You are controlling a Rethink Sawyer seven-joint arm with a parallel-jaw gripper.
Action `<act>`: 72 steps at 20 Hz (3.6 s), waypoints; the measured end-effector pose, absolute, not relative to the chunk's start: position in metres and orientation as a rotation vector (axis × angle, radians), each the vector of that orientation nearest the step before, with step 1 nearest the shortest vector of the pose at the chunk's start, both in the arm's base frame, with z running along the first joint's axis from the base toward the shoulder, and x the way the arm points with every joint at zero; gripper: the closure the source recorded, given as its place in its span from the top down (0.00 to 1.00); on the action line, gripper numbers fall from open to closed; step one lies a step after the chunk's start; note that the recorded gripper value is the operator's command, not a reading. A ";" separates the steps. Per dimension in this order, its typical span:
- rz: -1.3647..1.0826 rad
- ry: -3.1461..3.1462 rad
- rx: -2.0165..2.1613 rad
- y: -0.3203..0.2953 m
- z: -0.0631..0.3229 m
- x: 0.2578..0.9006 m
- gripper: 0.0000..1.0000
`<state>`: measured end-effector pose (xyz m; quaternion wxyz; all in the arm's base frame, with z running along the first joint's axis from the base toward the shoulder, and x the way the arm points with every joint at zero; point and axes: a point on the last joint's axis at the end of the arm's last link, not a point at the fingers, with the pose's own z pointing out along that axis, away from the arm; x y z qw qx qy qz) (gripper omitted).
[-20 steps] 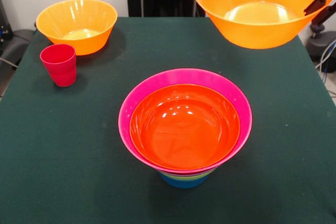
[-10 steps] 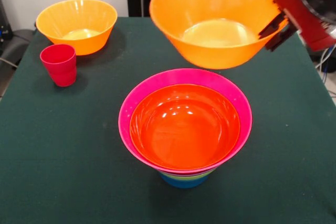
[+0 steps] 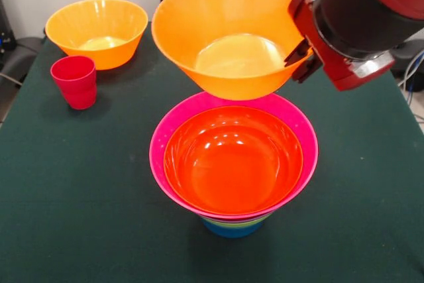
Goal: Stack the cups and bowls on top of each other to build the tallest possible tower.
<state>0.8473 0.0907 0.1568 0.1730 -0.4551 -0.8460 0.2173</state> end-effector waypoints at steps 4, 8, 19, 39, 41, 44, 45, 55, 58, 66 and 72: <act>0.609 -2.371 -1.303 0.082 0.157 0.854 0.00; 0.599 -2.346 -1.324 0.078 0.161 0.864 0.00; 0.594 -2.358 -1.279 0.111 0.158 0.878 0.00; 0.712 -2.461 -1.166 0.157 0.151 0.862 0.00; 0.722 -2.493 -1.154 0.159 0.149 0.861 0.00; 0.727 -2.527 -1.144 0.160 0.146 0.861 0.00; 0.727 -2.531 -1.143 0.160 0.146 0.861 0.00; 0.712 -2.574 -1.130 0.153 0.143 0.860 0.00; 0.712 -2.577 -1.126 0.150 0.142 0.858 0.00; 0.712 -2.585 -1.117 0.144 0.141 0.855 0.00; 0.697 -2.593 -1.121 0.139 0.138 0.852 0.00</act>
